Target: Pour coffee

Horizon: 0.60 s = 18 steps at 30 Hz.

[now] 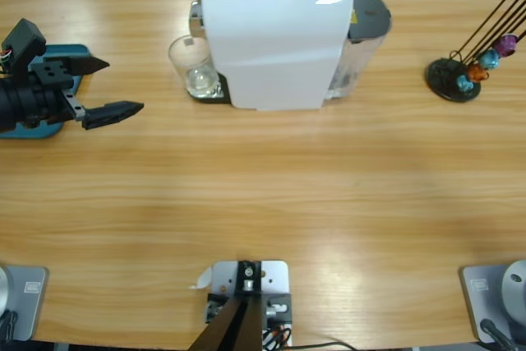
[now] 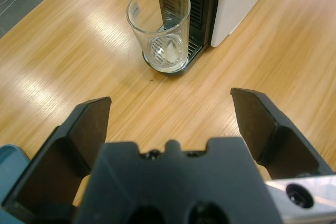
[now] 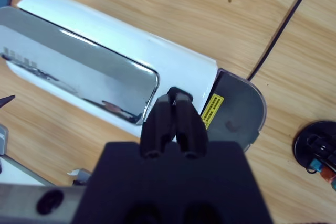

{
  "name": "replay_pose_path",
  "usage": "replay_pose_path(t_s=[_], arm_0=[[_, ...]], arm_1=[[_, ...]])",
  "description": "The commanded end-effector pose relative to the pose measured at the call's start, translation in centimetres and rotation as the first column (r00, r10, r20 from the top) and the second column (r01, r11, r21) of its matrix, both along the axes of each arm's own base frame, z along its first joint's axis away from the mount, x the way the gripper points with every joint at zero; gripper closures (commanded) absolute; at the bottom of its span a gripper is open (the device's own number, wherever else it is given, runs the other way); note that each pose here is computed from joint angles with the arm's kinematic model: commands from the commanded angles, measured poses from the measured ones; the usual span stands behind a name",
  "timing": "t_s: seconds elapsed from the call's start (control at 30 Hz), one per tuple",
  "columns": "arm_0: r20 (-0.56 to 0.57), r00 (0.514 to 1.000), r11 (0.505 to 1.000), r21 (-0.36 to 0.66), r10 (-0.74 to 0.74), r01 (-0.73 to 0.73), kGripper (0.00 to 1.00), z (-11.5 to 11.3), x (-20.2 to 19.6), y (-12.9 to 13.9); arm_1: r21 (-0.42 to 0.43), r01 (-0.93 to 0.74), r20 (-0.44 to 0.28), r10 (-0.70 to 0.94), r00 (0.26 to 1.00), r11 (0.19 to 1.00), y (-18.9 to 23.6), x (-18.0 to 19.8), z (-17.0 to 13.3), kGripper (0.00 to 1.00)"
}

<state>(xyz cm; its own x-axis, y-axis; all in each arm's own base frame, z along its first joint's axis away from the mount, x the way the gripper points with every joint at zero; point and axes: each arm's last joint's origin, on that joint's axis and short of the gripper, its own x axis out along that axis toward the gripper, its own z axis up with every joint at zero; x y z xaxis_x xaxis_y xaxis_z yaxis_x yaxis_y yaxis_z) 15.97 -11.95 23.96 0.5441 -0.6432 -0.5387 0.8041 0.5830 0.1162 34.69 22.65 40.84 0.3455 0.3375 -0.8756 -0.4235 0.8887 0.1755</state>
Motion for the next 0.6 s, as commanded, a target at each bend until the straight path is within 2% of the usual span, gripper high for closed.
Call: replay_pose_path(t_s=[0.03,0.27,0.33,0.43,0.47,0.5,0.53,0.57,0.6], arm_0=[[-0.041,0.999,0.999,0.022,0.027,-0.027,0.000,-0.9,0.4,0.1],[-0.045,0.999,0.999,0.026,0.027,-0.026,0.000,-1.1,0.5,0.0],[-0.048,0.998,0.999,0.028,0.026,-0.025,0.000,-1.1,0.5,0.0],[-0.047,0.999,0.999,0.026,0.027,-0.025,0.000,-1.1,0.5,0.0],[-0.048,0.998,0.999,0.026,0.026,-0.025,0.000,-1.1,0.5,0.0],[-0.049,0.999,0.999,0.026,0.024,-0.023,0.000,-1.1,0.5,0.0],[-0.049,0.999,0.999,0.025,0.023,-0.022,0.000,-1.1,0.5,-0.1],[-0.049,0.999,0.999,0.026,0.022,-0.021,0.000,-1.1,0.5,-0.1],[-0.049,0.999,0.999,0.024,0.022,-0.020,0.000,-1.1,0.5,-0.1]], arm_1=[[-0.053,-0.012,-0.091,0.007,0.996,0.999,0.6,1.3,-4.1,1.000],[-0.056,-0.025,-0.080,0.021,0.997,0.998,0.5,-0.6,-4.1,1.000],[-0.052,-0.023,-0.016,0.022,1.000,0.998,0.1,-0.9,-2.5,1.000],[-0.004,-0.007,0.164,0.007,0.986,1.000,-0.9,-1.9,3.6,1.000],[0.012,-0.010,0.187,0.008,0.982,1.000,-1.0,-2.1,4.7,0.834],[0.018,-0.009,0.196,0.006,0.981,1.000,-1.1,-2.3,5.4,0.424],[0.016,-0.005,0.201,0.002,0.980,1.000,-1.2,-2.4,5.6,0.158],[0.008,0.002,0.203,-0.003,0.979,1.000,-1.3,-2.5,5.6,0.016],[0.001,0.007,0.201,-0.008,0.980,1.000,-1.4,-2.5,5.5,0.000]])
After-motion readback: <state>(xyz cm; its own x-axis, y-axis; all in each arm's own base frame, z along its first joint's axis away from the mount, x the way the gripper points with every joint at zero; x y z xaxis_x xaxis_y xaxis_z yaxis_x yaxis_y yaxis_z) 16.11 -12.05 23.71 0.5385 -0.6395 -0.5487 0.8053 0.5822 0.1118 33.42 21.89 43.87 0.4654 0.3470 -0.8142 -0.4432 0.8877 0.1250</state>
